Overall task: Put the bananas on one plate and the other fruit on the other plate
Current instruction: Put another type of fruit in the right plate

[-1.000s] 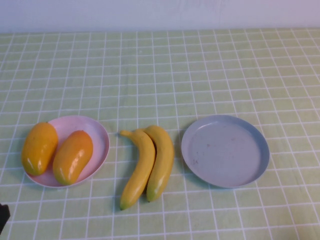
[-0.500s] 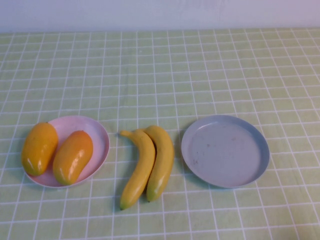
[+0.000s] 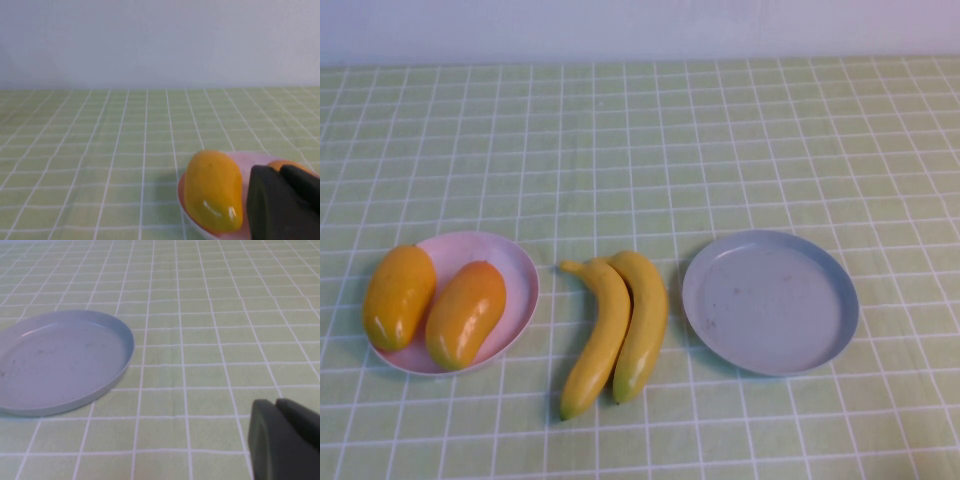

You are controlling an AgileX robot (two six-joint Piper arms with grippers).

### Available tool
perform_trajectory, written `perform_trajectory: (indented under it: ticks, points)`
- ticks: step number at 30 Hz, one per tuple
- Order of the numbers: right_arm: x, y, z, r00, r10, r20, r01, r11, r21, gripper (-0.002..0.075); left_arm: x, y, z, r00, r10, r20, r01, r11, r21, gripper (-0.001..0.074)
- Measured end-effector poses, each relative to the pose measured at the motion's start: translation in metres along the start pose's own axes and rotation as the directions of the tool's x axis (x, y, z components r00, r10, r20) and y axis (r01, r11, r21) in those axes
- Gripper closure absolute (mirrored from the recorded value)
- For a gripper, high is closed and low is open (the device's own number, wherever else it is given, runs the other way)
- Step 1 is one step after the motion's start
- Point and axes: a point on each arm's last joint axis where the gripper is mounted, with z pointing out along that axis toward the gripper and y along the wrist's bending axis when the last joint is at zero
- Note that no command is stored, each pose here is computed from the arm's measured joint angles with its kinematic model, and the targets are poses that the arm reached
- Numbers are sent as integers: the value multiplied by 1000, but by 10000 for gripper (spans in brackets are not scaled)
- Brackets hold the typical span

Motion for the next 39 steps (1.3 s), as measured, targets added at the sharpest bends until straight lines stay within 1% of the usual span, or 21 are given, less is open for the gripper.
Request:
perform_trajectory:
  ticks: [4, 6, 9, 37, 39]
  points:
    - [0, 0, 0, 1000, 0, -2, 0, 1000, 0, 742, 12, 0, -1, 992, -4, -127, 5, 1000, 5, 731]
    - [0, 0, 0, 1000, 0, -2, 0, 1000, 0, 741, 20, -1, -2, 975, 1, -221, 0, 1000, 8, 731]
    - [0, 0, 0, 1000, 0, -2, 0, 1000, 0, 741, 27, 0, -4, 955, 17, -296, -15, 1000, 9, 731]
    - [0, 0, 0, 1000, 0, -2, 0, 1000, 0, 741, 28, 0, -4, 953, 25, -301, -24, 1000, 6, 731]
    - [-3, 0, 0, 999, 9, 35, -9, 1000, -1, 741, 28, 0, -4, 953, 25, -301, -24, 1000, 6, 731]
